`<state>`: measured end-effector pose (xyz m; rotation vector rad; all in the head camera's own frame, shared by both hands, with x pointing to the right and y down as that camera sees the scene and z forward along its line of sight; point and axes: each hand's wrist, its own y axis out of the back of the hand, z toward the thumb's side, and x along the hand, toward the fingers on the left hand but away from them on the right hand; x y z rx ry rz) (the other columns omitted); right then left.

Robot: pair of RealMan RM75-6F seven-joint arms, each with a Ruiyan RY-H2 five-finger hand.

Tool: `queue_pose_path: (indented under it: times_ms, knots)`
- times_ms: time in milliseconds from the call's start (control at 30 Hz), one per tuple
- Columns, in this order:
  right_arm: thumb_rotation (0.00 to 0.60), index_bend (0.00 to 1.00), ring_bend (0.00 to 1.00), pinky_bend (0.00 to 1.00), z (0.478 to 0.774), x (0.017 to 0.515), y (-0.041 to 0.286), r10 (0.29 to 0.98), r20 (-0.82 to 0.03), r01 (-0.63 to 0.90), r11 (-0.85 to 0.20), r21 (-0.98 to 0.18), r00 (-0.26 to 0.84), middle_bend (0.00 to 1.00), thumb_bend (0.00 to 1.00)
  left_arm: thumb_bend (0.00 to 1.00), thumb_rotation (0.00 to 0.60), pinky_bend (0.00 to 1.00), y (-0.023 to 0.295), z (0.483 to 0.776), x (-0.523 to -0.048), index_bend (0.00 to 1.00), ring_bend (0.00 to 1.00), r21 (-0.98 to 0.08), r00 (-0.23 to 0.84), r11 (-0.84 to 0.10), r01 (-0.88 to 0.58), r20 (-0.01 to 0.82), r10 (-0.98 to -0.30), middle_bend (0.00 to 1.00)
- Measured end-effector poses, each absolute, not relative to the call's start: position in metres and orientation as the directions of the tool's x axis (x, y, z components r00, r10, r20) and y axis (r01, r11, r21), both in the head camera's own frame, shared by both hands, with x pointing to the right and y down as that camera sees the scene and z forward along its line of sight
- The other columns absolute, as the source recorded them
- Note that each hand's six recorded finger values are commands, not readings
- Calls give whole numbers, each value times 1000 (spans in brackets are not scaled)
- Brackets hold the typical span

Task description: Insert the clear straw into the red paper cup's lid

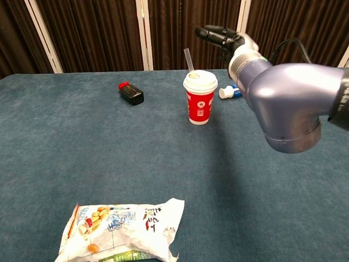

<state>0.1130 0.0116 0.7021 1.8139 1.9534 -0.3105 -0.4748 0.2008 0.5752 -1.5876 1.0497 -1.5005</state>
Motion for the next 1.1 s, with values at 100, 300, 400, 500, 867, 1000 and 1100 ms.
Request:
queue_pose_path:
  times_ms: [100, 300, 400, 500, 867, 1000, 1100]
  knots:
    - [600, 338, 0, 0, 688, 122, 6, 898, -438, 984, 105, 143, -32, 55, 225, 244, 600, 0, 201, 575, -474, 106, 0, -899, 3, -427, -93, 429, -903, 0]
    - [600, 316, 0, 0, 659, 177, -5, 930, -366, 999, 26, -48, -42, 43, 190, 245, 600, 0, 204, 572, -472, 105, 0, -897, 23, -428, -107, 429, -903, 0]
    - [600, 305, 0, 0, 650, 212, -4, 938, -345, 965, -65, -255, -28, 13, 190, 245, 600, 0, 205, 571, -472, 106, 0, -897, 31, -428, -110, 428, -903, 0]
    - [600, 290, 0, 0, 641, 247, 2, 942, -335, 876, -152, -458, -12, 0, 189, 244, 600, 0, 206, 571, -472, 105, 0, -893, 35, -434, -117, 433, -901, 0]
    - [600, 199, 0, 0, 619, 340, 65, 933, -357, 318, -353, -880, 50, 0, 155, 244, 600, 0, 205, 571, -470, 105, 0, -890, 43, -440, -120, 438, -898, 0]
    - [600, 111, 0, 0, 612, 363, 99, 933, -355, 130, -359, -924, 57, 0, 128, 244, 600, 0, 205, 571, -470, 105, 0, -891, 41, -439, -117, 437, -898, 0]
    - [600, 58, 0, 0, 605, 376, 122, 931, -362, 76, -364, -928, 42, 0, 123, 245, 600, 0, 206, 571, -471, 106, 0, -890, 39, -440, -118, 438, -898, 0]
